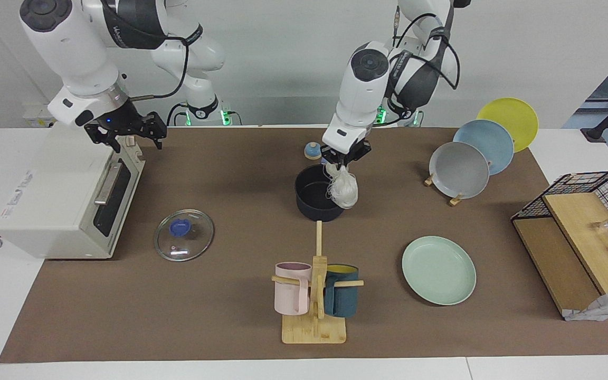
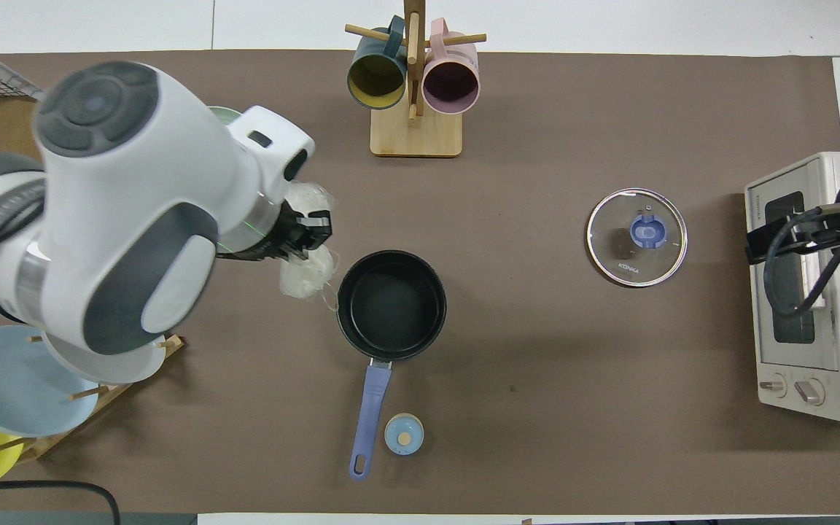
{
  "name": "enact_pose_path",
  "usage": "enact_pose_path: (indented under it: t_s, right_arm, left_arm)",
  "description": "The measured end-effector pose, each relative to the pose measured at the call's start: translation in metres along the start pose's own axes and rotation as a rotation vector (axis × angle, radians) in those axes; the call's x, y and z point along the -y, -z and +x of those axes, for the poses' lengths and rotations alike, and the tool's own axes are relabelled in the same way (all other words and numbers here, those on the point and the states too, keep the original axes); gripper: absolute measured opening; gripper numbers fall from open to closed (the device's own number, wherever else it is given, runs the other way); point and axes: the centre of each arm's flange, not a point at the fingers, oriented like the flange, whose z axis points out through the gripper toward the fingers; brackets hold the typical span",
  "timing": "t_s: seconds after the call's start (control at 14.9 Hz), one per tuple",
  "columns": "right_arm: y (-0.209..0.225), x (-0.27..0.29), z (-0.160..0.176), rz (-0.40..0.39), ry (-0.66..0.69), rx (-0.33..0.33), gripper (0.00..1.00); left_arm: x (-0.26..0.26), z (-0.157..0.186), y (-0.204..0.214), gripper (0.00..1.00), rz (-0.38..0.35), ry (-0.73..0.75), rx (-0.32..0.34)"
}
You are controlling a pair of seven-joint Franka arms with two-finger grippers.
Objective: Transfer vermicelli from pot to plate
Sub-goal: 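Carry the vermicelli onto the pale green plate with the left gripper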
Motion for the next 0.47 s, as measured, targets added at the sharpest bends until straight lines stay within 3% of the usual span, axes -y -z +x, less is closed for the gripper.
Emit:
enact_pose_path:
  t_s: [0.27,0.47]
  right_arm:
    - [0.001,-0.006,-0.002,0.002,-0.045,-0.001,1.0]
    - [0.0,-0.005,-0.002,0.002,-0.051,-0.001,1.0]
  left_arm:
    - [0.089,0.056,0.002,0.13,-0.045,-0.028,-0.026]
    - [0.13,0.095,-0.025,0.13,-0.062,-0.049,-0.062]
